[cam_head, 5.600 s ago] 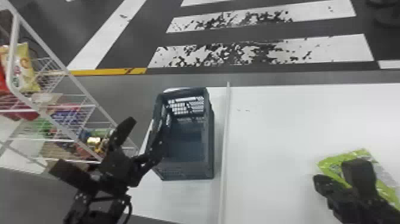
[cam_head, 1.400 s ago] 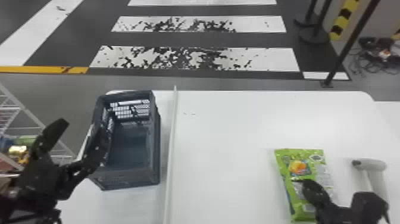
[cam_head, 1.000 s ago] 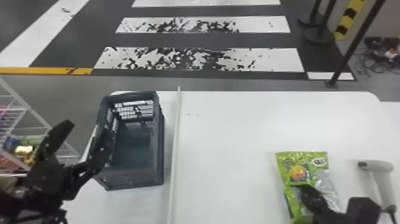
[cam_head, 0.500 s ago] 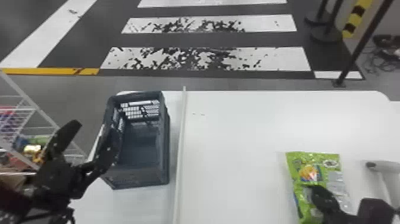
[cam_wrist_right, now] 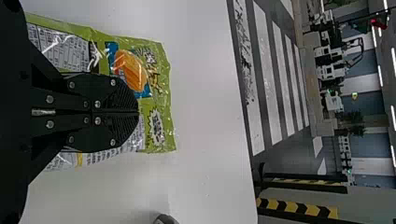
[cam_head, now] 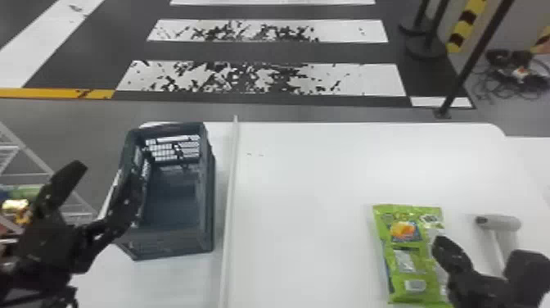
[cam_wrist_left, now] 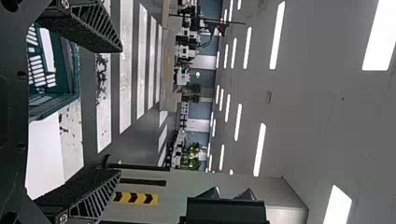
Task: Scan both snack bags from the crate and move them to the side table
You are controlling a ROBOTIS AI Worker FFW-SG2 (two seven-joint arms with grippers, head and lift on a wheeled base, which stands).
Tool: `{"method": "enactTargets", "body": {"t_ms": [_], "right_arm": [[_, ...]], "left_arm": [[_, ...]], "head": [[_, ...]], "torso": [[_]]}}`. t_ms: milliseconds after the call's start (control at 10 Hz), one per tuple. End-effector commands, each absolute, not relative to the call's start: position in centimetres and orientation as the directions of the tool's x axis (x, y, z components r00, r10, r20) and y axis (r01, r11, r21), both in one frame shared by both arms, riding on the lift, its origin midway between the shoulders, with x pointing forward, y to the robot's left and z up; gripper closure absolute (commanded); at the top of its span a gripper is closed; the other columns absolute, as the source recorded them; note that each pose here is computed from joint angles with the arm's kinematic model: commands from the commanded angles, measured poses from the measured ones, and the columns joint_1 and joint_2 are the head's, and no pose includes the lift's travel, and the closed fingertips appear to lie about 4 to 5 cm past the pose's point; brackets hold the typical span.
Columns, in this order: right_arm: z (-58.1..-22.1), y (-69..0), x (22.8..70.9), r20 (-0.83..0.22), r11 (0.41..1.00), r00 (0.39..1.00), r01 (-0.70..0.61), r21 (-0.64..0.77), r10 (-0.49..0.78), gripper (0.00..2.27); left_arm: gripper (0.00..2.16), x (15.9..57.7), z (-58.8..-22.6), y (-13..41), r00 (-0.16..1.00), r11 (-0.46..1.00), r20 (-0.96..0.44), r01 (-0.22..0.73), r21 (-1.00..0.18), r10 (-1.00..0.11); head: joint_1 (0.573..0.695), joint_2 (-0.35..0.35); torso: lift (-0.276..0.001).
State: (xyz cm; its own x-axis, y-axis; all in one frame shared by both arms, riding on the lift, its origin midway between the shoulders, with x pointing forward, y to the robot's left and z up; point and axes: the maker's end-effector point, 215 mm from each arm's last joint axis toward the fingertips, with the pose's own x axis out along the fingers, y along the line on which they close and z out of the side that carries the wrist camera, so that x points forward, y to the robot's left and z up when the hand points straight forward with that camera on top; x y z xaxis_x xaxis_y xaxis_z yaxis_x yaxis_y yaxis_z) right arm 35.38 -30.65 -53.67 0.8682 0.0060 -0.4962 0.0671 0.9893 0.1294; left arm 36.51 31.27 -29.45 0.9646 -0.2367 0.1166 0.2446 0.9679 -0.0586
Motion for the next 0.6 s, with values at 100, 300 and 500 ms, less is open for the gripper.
{"method": "enactTargets", "body": {"t_ms": [100, 300, 500], "right_arm": [[-51.2, -35.2, 35.7, -0.496, 0.989, 0.866, 0.119, 0.09, -0.059, 0.0], [-50.0, -39.6, 35.0, -0.489, 0.983, 0.864, 0.174, 0.06, -0.123, 0.02], [-50.2, -43.1, 34.8, -0.502, 0.981, 0.85, 0.195, 0.018, -0.16, 0.05]], "left_arm": [[0.07, 36.6, -29.4, 31.2, 0.964, 0.967, 0.117, 0.247, -0.057, -0.239], [0.07, 36.8, -29.5, 31.2, 0.964, 0.967, 0.116, 0.247, -0.059, -0.239], [0.07, 36.9, -29.7, 31.3, 0.964, 0.967, 0.113, 0.248, -0.059, -0.24]], "head": [[0.695, -0.013], [0.695, -0.063], [0.695, -0.137]], "torso": [[-0.029], [-0.029], [-0.029]]}}
